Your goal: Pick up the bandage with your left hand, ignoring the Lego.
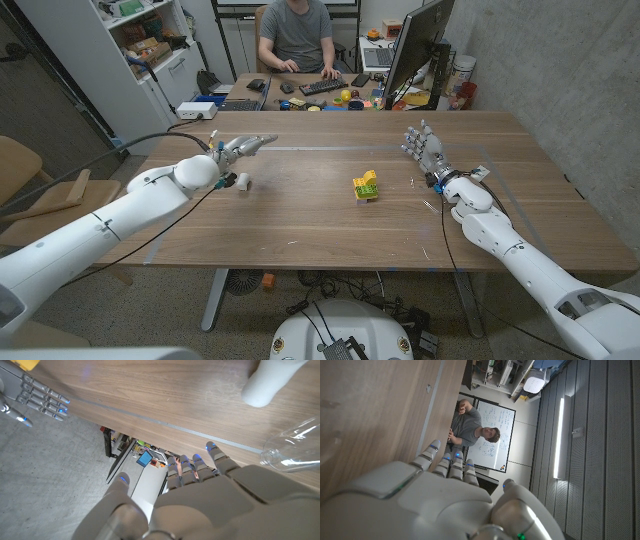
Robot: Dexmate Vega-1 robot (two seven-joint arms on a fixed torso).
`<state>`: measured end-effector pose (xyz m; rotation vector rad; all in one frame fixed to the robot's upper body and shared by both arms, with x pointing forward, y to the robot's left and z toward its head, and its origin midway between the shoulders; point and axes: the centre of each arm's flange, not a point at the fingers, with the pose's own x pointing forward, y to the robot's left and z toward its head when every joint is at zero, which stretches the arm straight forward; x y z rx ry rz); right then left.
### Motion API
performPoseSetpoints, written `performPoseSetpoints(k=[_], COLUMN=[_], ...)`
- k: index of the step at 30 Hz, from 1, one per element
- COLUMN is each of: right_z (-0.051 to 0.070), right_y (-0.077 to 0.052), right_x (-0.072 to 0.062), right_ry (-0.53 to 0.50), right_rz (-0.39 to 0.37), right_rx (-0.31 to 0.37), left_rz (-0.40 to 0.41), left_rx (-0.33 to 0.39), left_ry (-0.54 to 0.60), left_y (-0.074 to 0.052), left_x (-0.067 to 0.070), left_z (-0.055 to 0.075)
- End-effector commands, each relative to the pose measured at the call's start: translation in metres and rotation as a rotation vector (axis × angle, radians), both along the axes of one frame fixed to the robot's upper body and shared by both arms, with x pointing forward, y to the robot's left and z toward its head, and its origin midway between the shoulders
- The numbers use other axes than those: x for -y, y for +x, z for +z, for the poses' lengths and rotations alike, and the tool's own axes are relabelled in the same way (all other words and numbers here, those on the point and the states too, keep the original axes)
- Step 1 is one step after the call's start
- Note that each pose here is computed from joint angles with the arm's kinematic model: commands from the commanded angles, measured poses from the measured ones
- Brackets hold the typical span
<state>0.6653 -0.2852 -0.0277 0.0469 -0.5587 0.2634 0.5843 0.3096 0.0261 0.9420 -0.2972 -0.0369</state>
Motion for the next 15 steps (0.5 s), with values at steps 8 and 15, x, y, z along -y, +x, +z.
performPoseSetpoints(k=[8,15], right_z=[-0.004,-0.005], right_y=[0.0,0.0], right_x=[-0.003,-0.006], right_ry=[-0.013,-0.017], right_rz=[-0.008,-0.005], right_rx=[-0.008,-0.012], left_rz=[0.093,0.125], left_rx=[-0.03,-0.049], left_ry=[0.268,0.331], left_y=[-0.033,-0.04], left_x=[-0.019,-0.021], left_z=[0.005,0.004])
